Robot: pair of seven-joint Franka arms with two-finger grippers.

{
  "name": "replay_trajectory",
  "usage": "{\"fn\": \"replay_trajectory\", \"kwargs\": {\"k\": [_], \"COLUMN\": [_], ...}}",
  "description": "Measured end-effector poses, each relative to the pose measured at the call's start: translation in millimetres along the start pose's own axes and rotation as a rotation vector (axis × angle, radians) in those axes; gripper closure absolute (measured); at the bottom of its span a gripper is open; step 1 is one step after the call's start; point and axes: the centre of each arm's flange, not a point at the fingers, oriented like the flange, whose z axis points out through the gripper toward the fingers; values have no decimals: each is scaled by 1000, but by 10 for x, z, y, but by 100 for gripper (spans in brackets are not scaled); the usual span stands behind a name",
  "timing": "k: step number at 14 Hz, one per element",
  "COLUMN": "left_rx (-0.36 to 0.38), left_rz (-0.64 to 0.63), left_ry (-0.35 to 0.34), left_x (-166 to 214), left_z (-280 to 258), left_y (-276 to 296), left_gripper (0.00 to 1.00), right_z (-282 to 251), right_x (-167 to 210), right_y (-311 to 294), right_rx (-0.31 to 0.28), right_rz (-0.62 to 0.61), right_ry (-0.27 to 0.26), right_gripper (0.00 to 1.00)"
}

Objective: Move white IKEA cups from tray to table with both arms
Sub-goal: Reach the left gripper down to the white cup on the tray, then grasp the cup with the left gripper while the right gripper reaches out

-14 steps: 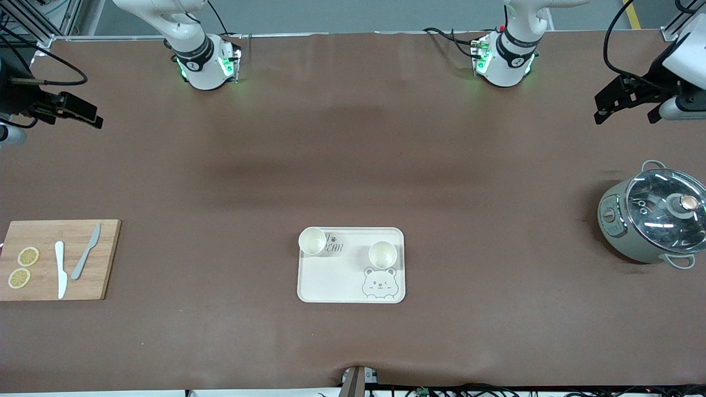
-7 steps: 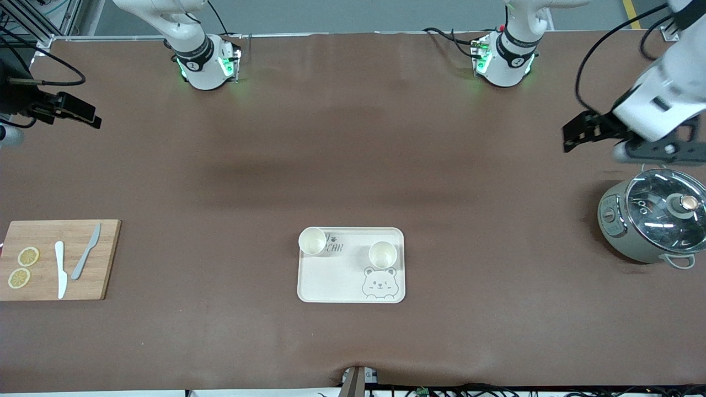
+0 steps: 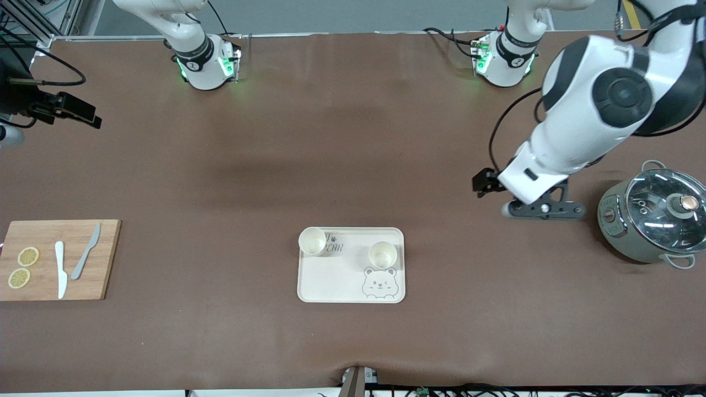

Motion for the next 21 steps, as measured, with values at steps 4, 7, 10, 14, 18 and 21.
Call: {"fn": "replay_trajectory", "kwargs": {"k": [4,7,10,14,18,21], "left_rx": [-25,-47,-70,-118,-151,-167], "left_rz": [-74,-179,-280,-343,-361,-364], "left_ry": [20,28,29,52,70,80], "left_x": [140,171,166,277,394,415], "left_z": [340,656,954,1591,2207,2428], "left_y": [265,600,1019,1269,1287,1313], "left_gripper": [0,0,0,2,33,35], "right_z": [50,238,352,385,375,459], "right_x": [32,177,271,336,458,570], "right_y": [-1,-8,0,85,375,383], "right_rx": [-1,-5,-8,-14,2,3], "right_rz": [0,2,5,33,85,88], "right_ry": [-11,-49,-70,-64,-14,-3], "right_gripper": [0,0,0,0,0,0]}}
